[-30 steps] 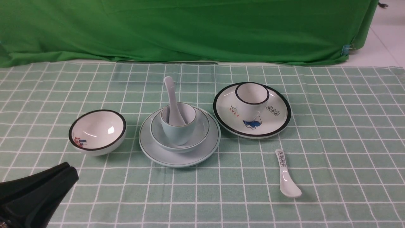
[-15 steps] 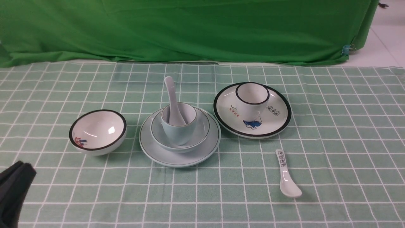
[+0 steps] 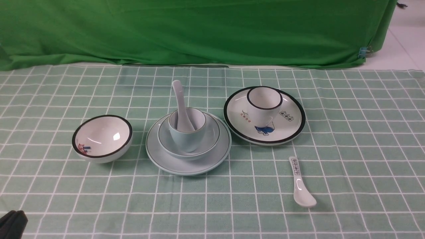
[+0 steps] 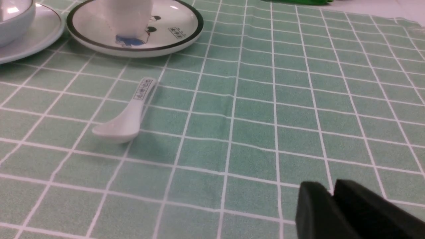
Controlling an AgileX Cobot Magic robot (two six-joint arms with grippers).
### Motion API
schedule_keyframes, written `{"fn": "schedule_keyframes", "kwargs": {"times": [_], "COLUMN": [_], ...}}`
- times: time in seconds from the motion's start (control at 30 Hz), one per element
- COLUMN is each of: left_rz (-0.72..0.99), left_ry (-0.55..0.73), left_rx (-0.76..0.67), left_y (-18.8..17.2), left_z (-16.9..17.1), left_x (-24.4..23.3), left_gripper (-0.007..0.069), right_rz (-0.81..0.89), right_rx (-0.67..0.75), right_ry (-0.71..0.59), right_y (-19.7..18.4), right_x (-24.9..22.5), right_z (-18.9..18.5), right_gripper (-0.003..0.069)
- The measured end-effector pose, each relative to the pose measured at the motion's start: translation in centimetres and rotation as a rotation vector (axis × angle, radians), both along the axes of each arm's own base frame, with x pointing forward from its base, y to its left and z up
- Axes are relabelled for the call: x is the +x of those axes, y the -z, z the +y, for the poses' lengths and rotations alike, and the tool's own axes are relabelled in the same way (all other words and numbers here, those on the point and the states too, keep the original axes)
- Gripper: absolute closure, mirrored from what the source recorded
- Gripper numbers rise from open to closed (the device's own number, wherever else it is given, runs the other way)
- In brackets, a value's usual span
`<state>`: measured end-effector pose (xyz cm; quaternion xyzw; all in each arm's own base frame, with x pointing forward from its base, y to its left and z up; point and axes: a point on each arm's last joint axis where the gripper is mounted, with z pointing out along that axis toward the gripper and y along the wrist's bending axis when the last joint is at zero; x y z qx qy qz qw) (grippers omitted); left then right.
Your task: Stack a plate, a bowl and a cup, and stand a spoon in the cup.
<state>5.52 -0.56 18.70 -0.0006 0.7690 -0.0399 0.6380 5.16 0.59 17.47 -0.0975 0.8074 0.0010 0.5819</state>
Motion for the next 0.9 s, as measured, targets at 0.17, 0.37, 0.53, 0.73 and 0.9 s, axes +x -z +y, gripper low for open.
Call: {"fn": "schedule_keyframes", "kwargs": {"times": [0.17,0.37,0.53,0.73,0.9], "left_rz": [0.000,-0.003,-0.003,-0.003,-0.003], "left_ry": [0.000,0.000,-0.001,-0.001,-0.001], "left_rx": [0.000,0.001,0.000,0.000,0.000], "left_y": [0.00,-0.02,-0.02,-0.03,-0.03], "left_z": [0.00,0.01,0.01,0.01,0.01], "left_x": [0.00,0.00,0.00,0.01,0.01], "left_gripper": [0.0610,0.0610,0.0610,0.0610,0.0610], "right_rz": [0.000,0.000,0.000,0.000,0.000], "right_rx": [0.000,0.000,0.000,0.000,0.000], "right_ry": [0.000,0.000,0.000,0.000,0.000], "right_y": [0.00,0.00,0.00,0.00,0.00], "right_x": [0.00,0.00,0.00,0.00,0.00], "right_z": [0.00,0.00,0.00,0.00,0.00], "right_gripper": [0.0532,0.0516,0.0505,0.0498,0.0492]}}
